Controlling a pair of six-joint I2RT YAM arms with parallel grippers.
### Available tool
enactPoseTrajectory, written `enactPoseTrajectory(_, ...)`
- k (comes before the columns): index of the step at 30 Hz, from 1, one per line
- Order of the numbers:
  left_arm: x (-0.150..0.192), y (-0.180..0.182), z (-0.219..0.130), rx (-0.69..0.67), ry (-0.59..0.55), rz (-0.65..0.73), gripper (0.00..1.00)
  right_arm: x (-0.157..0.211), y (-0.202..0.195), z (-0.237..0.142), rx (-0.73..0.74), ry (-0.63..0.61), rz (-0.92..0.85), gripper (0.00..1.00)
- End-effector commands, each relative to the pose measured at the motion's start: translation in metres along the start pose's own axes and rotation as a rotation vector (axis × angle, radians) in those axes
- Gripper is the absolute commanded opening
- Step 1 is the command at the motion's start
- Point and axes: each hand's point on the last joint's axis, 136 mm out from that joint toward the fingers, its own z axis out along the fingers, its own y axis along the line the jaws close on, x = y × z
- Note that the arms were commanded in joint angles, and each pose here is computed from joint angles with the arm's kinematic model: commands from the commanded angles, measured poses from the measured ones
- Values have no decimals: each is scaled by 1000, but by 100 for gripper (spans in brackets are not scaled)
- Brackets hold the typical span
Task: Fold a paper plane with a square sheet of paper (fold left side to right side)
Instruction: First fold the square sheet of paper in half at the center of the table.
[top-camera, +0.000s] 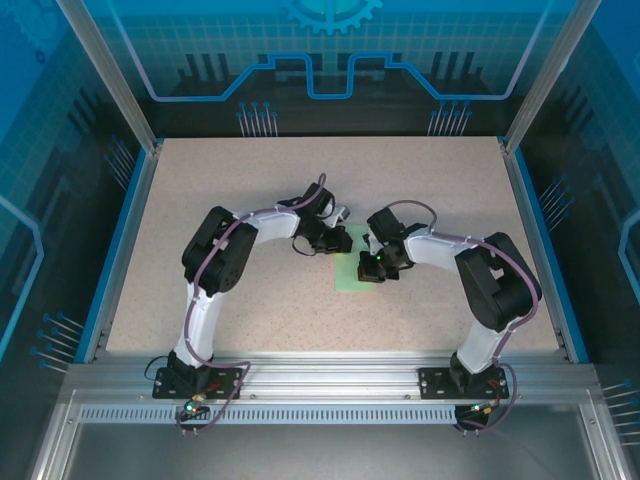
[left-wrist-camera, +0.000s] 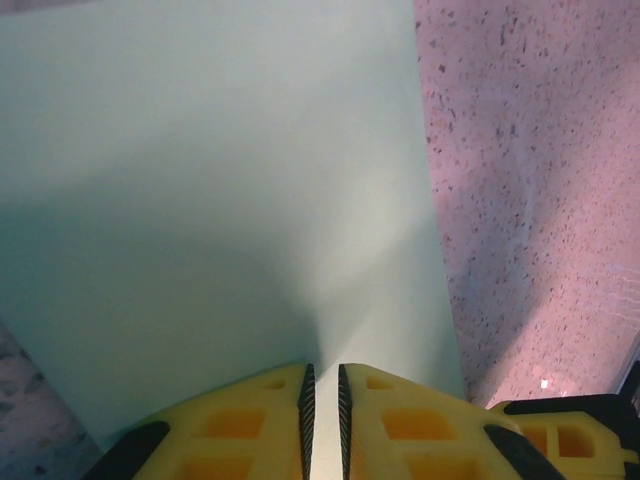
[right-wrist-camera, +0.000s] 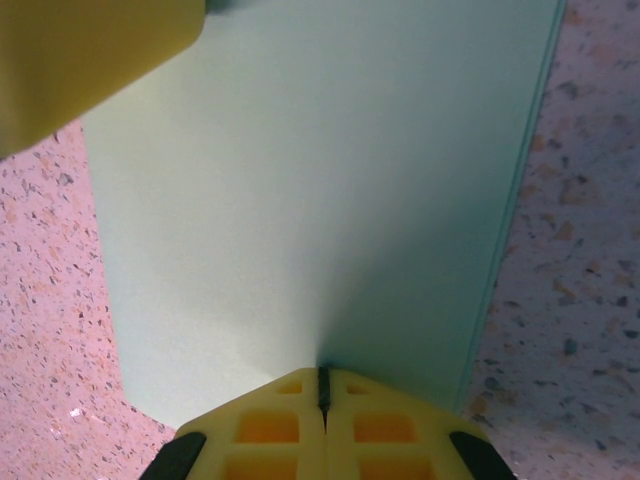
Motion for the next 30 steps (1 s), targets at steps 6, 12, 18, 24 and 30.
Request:
enactPoseTrajectory(6, 0, 36, -1, -70, -64, -14, 18, 27, -37, 12, 154, 93, 23, 3)
enactPoseTrajectory(12, -14, 39, -9, -84, -92, -21, 19, 29, -38, 12, 161, 97, 22, 3)
enactPoseTrajectory(18, -32, 46, -15, -110, -120, -31, 19, 32, -41, 13, 170, 104, 23, 3)
enactPoseTrajectory(24, -51, 53, -19, -126, -143, -47, 19, 34, -43, 13, 175, 107, 24, 3)
enactPoseTrajectory(30, -72, 66, -22, -152, -165, -72, 19, 35, -44, 11, 178, 109, 24, 3)
